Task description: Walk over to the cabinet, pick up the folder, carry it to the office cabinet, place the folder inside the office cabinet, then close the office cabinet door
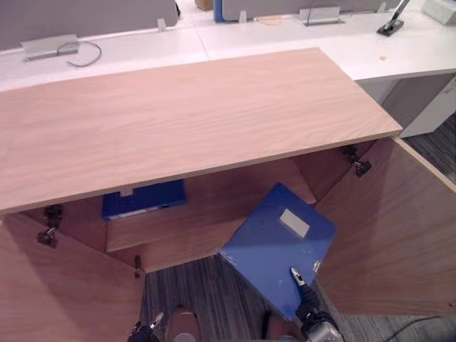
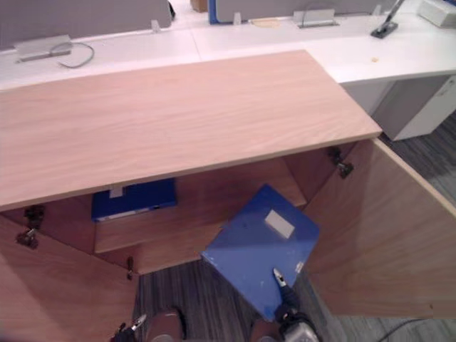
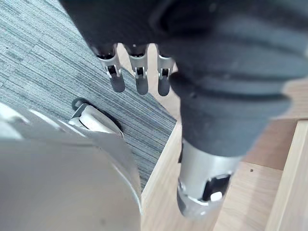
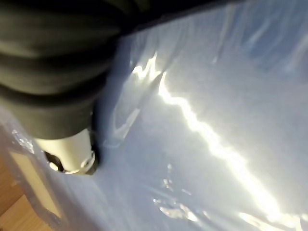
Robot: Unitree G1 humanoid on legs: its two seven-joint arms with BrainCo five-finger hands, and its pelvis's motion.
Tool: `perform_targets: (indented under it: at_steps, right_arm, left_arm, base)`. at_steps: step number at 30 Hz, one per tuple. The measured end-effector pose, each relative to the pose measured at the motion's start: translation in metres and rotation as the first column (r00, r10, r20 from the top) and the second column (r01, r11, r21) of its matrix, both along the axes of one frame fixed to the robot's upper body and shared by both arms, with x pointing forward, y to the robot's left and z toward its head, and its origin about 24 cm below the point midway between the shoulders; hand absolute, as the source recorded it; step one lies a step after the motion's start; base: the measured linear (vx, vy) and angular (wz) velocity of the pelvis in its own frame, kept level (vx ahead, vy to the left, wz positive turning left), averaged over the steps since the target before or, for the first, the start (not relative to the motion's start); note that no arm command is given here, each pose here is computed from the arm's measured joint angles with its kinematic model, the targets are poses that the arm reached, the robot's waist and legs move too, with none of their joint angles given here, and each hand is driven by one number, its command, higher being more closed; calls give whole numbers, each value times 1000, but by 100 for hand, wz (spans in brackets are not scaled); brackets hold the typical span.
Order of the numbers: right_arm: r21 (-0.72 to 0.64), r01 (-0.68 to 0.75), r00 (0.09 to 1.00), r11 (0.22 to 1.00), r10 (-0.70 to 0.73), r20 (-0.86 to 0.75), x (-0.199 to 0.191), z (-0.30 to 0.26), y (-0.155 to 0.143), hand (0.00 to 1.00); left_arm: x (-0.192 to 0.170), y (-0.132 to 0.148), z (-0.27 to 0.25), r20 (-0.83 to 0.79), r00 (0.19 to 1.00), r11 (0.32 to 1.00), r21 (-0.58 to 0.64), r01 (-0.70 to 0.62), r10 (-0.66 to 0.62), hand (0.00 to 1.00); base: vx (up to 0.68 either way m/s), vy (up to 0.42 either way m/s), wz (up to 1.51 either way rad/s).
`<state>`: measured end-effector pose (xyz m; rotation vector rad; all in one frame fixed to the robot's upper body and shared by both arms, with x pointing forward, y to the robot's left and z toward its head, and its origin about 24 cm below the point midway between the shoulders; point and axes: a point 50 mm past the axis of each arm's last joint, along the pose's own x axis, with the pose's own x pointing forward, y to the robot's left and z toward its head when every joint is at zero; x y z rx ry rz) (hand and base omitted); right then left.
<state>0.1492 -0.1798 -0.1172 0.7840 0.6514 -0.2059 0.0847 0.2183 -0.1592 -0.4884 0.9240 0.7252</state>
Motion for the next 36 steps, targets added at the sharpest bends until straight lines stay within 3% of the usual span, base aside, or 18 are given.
perform_targets:
  at_steps: [8,18,20,26,36]
  right_arm:
    - [0,-57,976,998,56,208,41,35,12,100]
    - [-70,94,795,993,-32,605,144,144,-2,100]
    - [10,171,722,985,-132,679,167,178,-7,100]
    - [208,234,634,950,-311,707,209,240,-11,100]
    - [526,318,559,788,-604,568,257,335,-18,100]
  left_arm:
    - [35,-4,11,92,995,999,46,27,-31,0]
    - [49,4,18,137,985,993,40,-109,103,0]
    - [52,4,20,153,977,987,24,-156,151,0]
    - [55,5,23,182,944,961,-23,-276,275,0]
    - [85,-4,36,255,910,945,-71,-319,326,0]
  base:
    - [6,40,5]
    - [-89,28,14]
    - [-94,2,18]
    - [-63,22,12]
    - [-17,61,17]
